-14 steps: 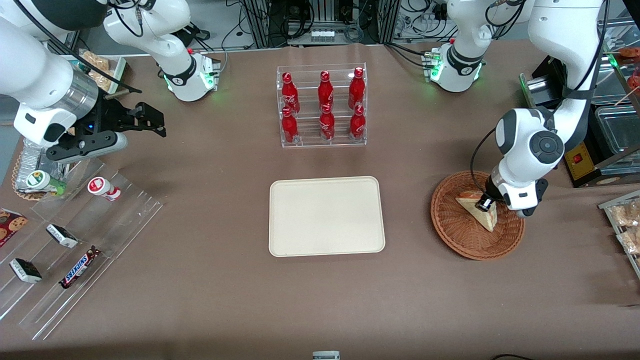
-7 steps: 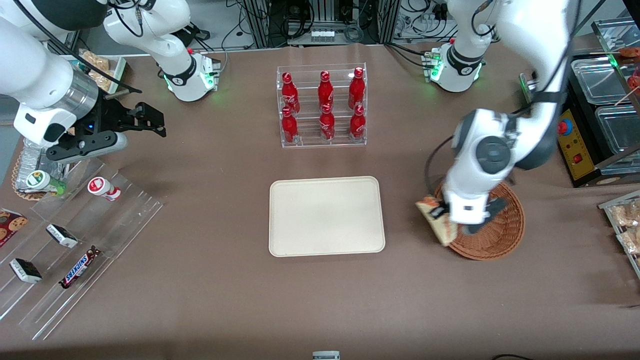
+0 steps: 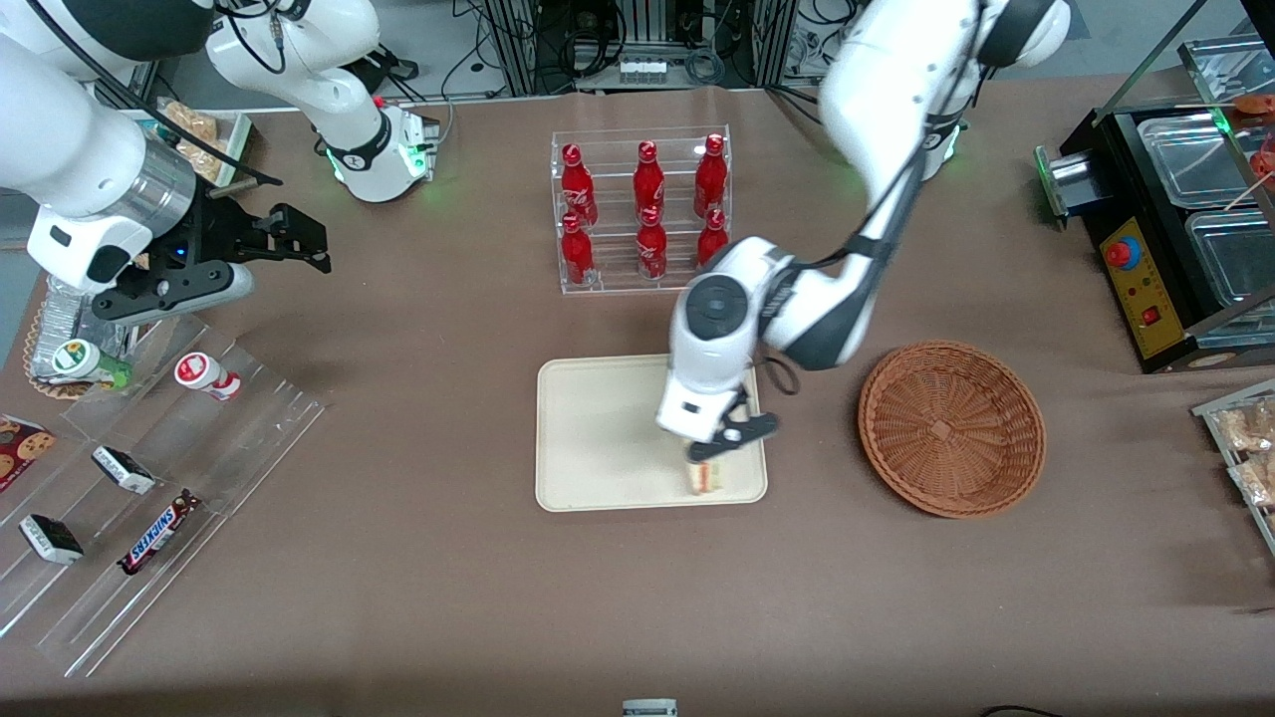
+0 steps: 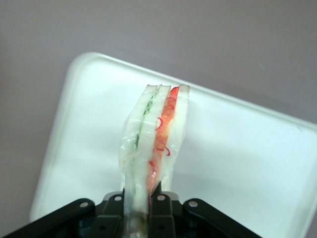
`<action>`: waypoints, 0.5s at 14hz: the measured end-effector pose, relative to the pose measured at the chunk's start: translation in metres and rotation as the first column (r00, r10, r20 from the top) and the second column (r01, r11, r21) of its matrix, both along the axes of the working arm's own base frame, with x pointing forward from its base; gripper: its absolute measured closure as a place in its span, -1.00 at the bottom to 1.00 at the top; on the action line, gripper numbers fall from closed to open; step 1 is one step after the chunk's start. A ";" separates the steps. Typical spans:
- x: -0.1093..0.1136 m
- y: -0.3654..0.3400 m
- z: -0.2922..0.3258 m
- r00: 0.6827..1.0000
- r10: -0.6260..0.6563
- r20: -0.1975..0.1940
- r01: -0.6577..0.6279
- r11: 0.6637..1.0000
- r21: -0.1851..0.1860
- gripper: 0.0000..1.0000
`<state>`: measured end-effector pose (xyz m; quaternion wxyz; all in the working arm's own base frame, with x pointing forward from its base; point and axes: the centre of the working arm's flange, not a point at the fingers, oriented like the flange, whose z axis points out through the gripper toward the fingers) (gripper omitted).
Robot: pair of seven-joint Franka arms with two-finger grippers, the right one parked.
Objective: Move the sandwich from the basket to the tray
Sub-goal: 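Carry the sandwich with the left gripper over the cream tray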
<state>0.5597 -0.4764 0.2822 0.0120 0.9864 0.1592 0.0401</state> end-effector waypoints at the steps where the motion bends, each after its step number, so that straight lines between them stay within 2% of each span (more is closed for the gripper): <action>1: -0.008 -0.016 -0.006 0.999 -0.032 0.016 0.032 0.999 0.003 0.71; 3: -0.020 -0.034 -0.015 0.997 -0.070 0.028 0.070 0.998 0.007 0.71; 7: -0.034 -0.043 -0.036 0.997 -0.079 0.003 0.079 0.997 0.027 0.68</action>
